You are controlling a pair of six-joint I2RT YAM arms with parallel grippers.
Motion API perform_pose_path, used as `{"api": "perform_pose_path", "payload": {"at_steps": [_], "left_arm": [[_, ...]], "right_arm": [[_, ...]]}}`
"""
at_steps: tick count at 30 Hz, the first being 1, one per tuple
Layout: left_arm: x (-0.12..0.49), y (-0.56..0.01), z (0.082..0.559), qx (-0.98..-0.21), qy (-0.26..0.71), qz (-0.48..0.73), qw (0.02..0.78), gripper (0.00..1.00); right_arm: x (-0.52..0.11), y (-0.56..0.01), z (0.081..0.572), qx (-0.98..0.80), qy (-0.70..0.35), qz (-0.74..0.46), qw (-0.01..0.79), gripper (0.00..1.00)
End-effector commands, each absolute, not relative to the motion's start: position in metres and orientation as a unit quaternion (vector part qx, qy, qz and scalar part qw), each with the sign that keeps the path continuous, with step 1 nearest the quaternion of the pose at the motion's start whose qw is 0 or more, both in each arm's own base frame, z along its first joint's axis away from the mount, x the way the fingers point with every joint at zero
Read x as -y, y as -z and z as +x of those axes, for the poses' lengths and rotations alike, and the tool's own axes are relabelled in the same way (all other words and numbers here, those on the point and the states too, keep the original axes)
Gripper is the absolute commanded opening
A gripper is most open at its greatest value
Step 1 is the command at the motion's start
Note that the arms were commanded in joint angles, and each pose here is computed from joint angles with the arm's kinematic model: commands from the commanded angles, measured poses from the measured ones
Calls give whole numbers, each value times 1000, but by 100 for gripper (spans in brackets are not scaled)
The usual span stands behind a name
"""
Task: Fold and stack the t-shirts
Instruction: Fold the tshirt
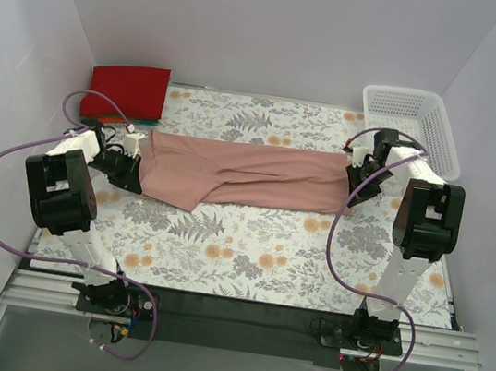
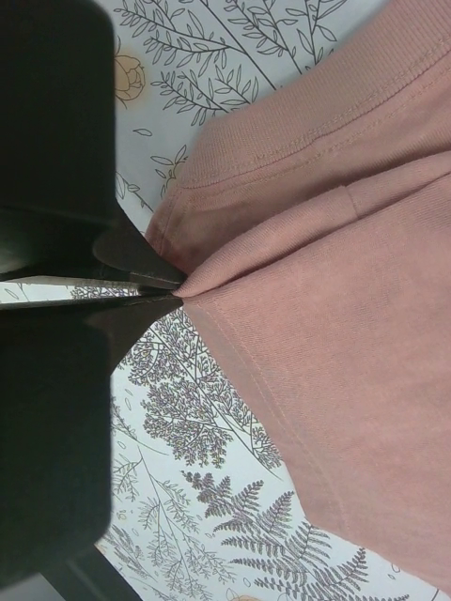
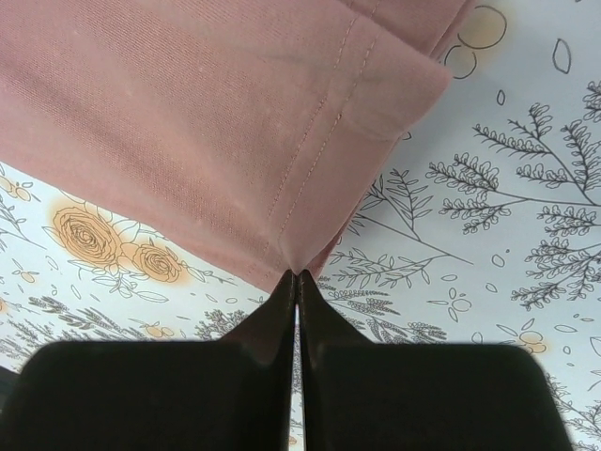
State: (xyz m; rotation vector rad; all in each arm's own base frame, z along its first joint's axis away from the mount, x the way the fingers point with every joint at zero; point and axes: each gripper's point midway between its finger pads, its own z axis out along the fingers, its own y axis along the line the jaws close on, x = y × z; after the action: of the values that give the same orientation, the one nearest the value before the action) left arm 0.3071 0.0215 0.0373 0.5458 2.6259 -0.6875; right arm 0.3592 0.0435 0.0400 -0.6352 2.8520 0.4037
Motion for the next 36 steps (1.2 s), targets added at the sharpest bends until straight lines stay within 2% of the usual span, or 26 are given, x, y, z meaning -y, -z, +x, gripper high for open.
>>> {"api": "perform_pose_path", "payload": {"at_steps": [1,11,20,21,24,26,30,36], "left_arm": [[-25,-55,316,-926,232,210,211,0],[-33,-53,307,-930,221,209,206,0],[-31,-37,298,-935,228,198,187,1],[-31,-38,297,-935,228,198,188,11],[-29,-47,299,-931,235,195,200,33],[-28,-60,303,-926,245,192,216,39],[-26,-83,315,-917,251,187,246,41],[-10,-93,310,-909,286,166,253,42]], "right_arm": [[-38,-49,353,-962,-130,-220,97,1],[-24,-46,342,-964,-124,-215,92,1],[-28,-34,352,-966,-137,-205,82,2],[-29,-35,352,-965,-140,-206,83,12],[-31,-47,354,-961,-144,-212,101,25],[-33,-62,357,-957,-146,-218,121,36],[-41,-84,362,-948,-156,-231,155,37],[-72,-84,363,-939,-185,-249,151,25]]}}
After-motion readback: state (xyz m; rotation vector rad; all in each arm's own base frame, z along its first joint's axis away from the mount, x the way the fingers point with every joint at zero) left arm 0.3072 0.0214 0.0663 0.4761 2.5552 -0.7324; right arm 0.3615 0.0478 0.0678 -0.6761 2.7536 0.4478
